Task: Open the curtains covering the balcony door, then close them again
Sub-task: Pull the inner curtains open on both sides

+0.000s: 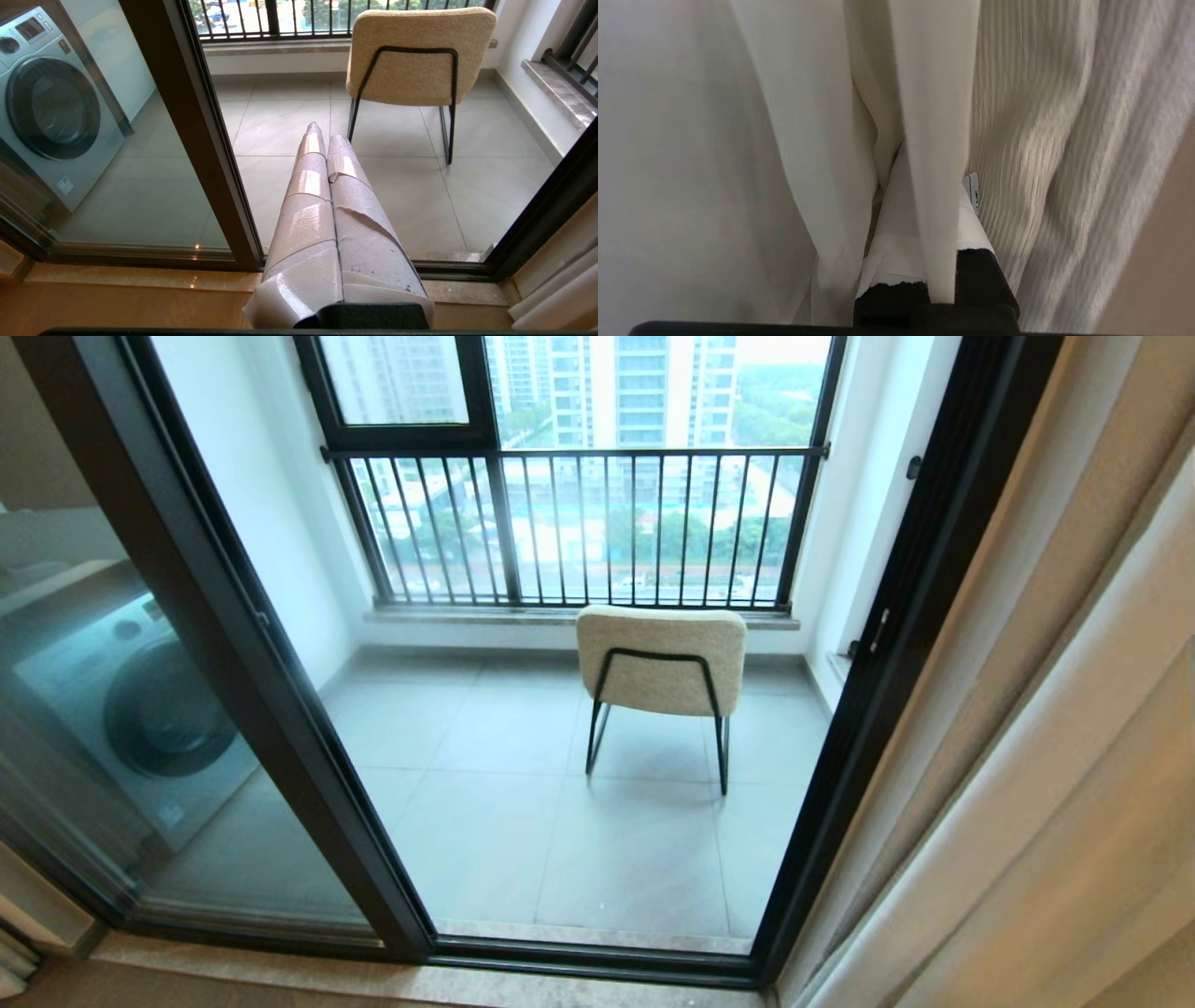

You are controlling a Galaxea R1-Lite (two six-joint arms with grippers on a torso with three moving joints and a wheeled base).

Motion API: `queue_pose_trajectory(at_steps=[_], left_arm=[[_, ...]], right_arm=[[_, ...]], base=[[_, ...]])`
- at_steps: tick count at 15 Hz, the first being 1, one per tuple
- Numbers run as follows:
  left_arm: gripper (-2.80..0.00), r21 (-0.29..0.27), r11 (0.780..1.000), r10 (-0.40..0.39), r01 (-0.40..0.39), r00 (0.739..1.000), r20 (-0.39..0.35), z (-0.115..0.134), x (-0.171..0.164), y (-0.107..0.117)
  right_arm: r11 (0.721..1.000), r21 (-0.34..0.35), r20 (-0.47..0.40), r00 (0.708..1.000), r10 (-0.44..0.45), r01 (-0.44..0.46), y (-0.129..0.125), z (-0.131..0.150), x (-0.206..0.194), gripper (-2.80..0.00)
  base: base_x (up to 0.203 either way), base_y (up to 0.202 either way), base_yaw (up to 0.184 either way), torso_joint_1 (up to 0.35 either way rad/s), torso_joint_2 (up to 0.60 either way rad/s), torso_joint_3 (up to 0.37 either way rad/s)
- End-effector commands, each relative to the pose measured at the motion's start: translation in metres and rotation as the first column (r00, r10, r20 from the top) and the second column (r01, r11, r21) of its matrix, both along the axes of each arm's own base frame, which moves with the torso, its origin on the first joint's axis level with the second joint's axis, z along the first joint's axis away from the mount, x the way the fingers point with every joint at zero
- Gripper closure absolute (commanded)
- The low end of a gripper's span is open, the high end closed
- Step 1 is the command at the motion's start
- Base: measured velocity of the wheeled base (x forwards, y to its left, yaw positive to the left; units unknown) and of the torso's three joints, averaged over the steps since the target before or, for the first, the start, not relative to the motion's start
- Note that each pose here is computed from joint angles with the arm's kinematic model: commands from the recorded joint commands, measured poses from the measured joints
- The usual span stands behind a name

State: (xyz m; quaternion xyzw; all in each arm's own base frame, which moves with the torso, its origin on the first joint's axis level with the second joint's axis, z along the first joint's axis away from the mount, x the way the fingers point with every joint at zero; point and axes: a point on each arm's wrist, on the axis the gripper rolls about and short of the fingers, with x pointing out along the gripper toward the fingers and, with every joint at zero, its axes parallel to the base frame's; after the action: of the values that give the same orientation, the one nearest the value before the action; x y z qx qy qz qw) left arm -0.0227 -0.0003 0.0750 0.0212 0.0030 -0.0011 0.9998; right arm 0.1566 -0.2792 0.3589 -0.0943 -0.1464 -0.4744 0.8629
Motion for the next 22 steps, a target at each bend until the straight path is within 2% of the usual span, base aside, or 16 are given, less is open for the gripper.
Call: queue_pose_trajectory(at_steps=[1, 6, 9, 12, 15, 16, 19, 22], left_arm=[[0.0, 0.001, 1.0, 0.001, -0.001, 1.0, 0.0, 0.0, 0.0, 0.0], [0.0, 0.001, 1.0, 0.001, -0.001, 1.0, 0.0, 0.0, 0.0, 0.0], [0.0, 0.001, 1.0, -0.001, 0.001, 1.0, 0.0, 0.0, 0.0, 0.0], [0.0, 0.001, 1.0, -0.001, 0.001, 1.0, 0.0, 0.0, 0.0, 0.0], [0.0, 0.001, 1.0, 0.001, -0.001, 1.0, 0.0, 0.0, 0.0, 0.0], [0.0, 0.001, 1.0, 0.001, -0.001, 1.0, 0.0, 0.0, 0.0, 0.0], [0.0, 0.001, 1.0, 0.001, -0.001, 1.0, 0.0, 0.0, 0.0, 0.0], [0.0, 0.001, 1.0, -0.001, 0.001, 1.0, 0.0, 0.0, 0.0, 0.0]], right_arm=[[0.999, 0.033, -0.019, 0.999, -0.026, 0.027, -0.023, -0.019, 0.003, 0.0], [0.999, -0.005, 0.0, 0.999, -0.048, 0.048, -0.044, -0.032, 0.005, 0.0], [0.999, -0.013, -0.004, 0.999, -0.044, 0.044, -0.043, -0.031, 0.004, 0.0], [0.999, -0.036, -0.02, 1.0, 0.023, -0.024, -0.027, -0.021, -0.001, 0.0], [0.991, -0.038, -0.057, 0.99, 0.13, -0.132, 0.003, -0.011, -0.012, 0.0], [0.983, -0.033, -0.076, 0.981, 0.177, -0.179, 0.015, -0.009, -0.017, 0.0], [0.934, 0.012, -0.145, 0.924, 0.355, -0.357, 0.056, -0.009, -0.032, 0.0], [0.854, 0.051, -0.175, 0.838, 0.517, -0.517, 0.095, -0.014, -0.036, 0.0]], base=[[0.0, 0.0, 0.0, 0.0, 0.0, 0.0], [0.0, 0.0, 0.0, 0.0, 0.0, 0.0], [0.0, 0.0, 0.0, 0.0, 0.0, 0.0], [0.0, 0.0, 0.0, 0.0, 0.0, 0.0], [0.0, 0.0, 0.0, 0.0, 0.0, 0.0], [0.0, 0.0, 0.0, 0.0, 0.0, 0.0], [0.0, 0.0, 0.0, 0.0, 0.0, 0.0], [0.0, 0.0, 0.0, 0.0, 0.0, 0.0]])
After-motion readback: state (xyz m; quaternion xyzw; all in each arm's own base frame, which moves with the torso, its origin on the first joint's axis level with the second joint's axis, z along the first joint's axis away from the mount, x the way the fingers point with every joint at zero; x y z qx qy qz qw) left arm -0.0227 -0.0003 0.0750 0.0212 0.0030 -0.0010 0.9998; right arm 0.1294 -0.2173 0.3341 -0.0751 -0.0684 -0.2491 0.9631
